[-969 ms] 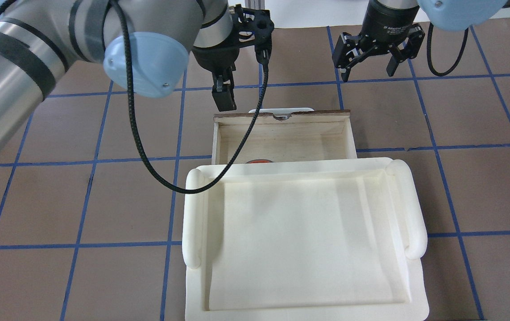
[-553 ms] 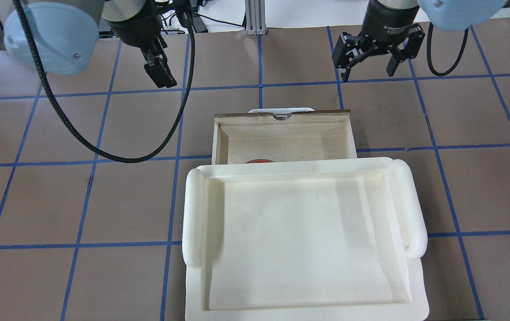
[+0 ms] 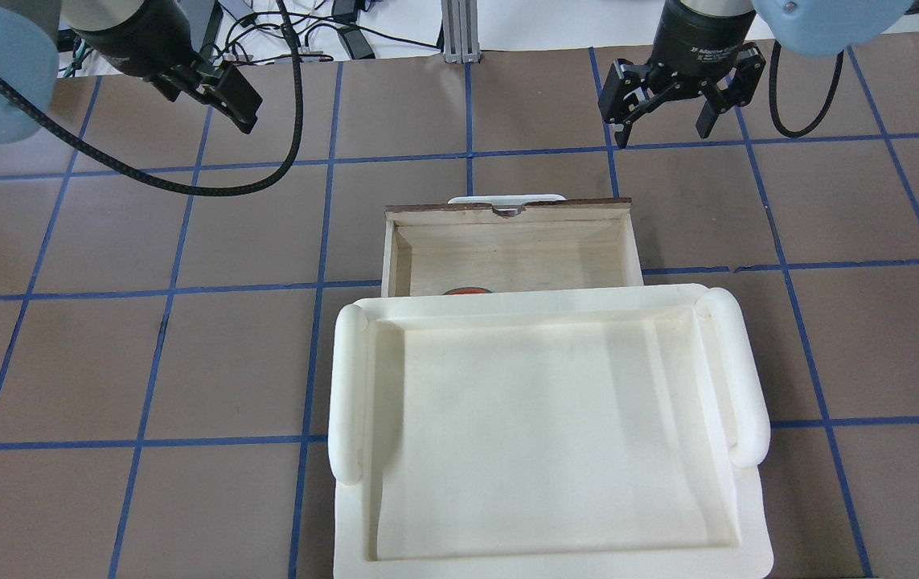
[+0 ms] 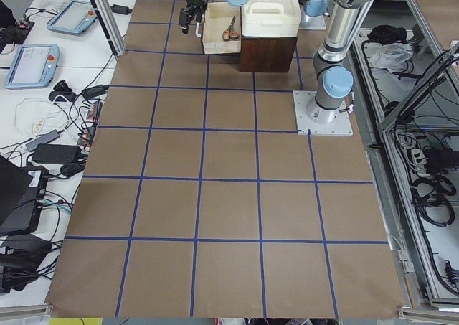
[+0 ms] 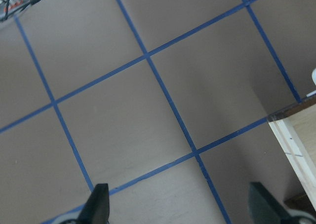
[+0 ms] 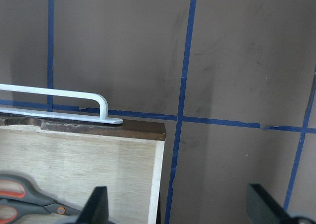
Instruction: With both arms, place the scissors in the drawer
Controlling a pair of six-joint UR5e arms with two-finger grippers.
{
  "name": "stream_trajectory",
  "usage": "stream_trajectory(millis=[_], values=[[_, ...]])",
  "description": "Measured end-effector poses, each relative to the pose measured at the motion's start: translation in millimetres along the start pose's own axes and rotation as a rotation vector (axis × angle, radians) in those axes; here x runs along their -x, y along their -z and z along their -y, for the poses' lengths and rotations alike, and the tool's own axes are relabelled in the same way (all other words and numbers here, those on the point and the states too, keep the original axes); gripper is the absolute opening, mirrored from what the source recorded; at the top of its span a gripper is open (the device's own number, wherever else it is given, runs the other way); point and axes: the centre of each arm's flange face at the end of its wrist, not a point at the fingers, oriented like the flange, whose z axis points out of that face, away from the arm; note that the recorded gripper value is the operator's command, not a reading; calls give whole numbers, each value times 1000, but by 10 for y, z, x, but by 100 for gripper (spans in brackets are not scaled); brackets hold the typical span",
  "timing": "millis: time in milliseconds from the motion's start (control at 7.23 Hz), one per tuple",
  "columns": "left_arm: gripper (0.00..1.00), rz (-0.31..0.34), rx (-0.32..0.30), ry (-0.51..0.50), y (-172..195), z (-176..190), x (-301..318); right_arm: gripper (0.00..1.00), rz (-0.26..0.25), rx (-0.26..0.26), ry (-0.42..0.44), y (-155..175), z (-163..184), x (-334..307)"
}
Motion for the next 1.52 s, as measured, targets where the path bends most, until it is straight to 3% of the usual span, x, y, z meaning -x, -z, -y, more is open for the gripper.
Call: stream_trajectory(millis=[277, 415, 1107, 1245, 1522], values=[[100, 37, -2, 203, 192, -255, -38, 100, 0, 1, 1, -5, -1, 0], [100, 39, 3, 256, 251, -338, -66, 100, 0, 1, 1, -6, -1, 0], [100, 26, 16, 293, 308, -428, -84, 100, 0, 18, 2, -22, -18, 0], [100, 2, 41, 292, 286, -450, -100, 100, 5, 18, 1, -15, -18, 3], [100, -48, 152, 305, 233, -564, -99, 100, 8, 6, -1, 24, -4, -5]])
